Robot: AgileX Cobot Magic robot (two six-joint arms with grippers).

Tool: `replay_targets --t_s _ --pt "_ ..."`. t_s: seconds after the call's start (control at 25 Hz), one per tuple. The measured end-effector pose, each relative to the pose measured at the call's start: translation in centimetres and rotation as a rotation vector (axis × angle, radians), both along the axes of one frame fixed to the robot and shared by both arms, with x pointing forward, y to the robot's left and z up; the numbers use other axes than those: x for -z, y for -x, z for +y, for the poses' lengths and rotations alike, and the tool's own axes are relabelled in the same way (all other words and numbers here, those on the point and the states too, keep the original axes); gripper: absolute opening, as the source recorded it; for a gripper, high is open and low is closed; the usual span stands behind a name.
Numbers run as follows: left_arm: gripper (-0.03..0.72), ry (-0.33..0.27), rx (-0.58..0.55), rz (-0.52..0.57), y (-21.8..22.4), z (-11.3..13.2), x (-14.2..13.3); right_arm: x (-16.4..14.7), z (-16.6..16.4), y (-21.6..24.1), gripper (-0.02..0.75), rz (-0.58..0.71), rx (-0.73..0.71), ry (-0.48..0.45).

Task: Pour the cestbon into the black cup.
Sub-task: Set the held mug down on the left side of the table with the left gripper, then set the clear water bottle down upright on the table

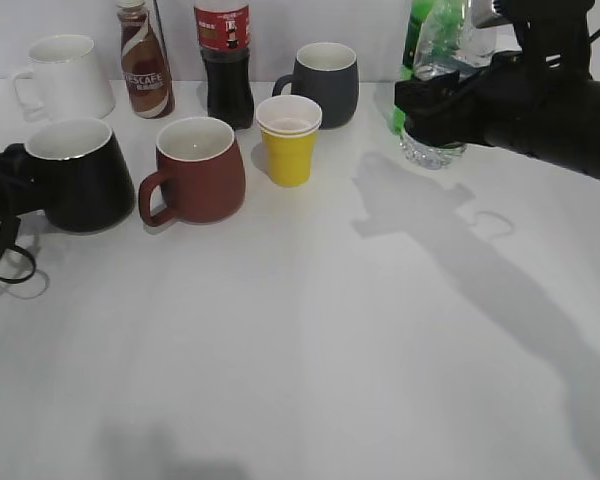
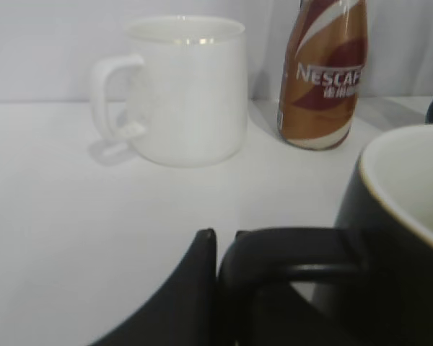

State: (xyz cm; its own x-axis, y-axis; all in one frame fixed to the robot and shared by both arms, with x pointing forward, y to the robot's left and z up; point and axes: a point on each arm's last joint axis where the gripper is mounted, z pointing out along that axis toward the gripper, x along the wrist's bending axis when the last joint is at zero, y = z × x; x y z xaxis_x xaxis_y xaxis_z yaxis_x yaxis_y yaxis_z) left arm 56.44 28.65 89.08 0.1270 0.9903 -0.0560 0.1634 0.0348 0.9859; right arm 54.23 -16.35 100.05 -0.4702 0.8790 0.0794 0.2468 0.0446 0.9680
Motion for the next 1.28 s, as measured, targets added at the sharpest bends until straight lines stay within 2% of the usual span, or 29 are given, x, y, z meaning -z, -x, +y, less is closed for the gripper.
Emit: replay_targets --t_s 0.2,0.44,0.56,1.04,1.28 --pt "0.054 0.003 0.018 -0.014 0.0 -0.1 0.4 0.0 0.0 0.0 0.451 0.001 0.001 -0.002" --pt "0.188 0.019 0.021 -0.003 0.8 -0.2 0.7 0.0 0.0 0.0 0.451 0.001 0.001 -0.002" --pt "0.223 0.025 0.019 0.000 1.3 -0.1 0.9 0.0 0.0 0.0 0.451 0.002 0.001 -0.003" --pt "0.239 0.020 0.018 0.007 2.9 -0.1 -0.6 0.0 0.0 0.0 0.451 0.004 0.004 -0.009" --pt "0.245 0.022 0.019 0.019 3.7 -0.1 -0.4 0.0 0.0 0.0 0.451 0.004 0.004 -0.009"
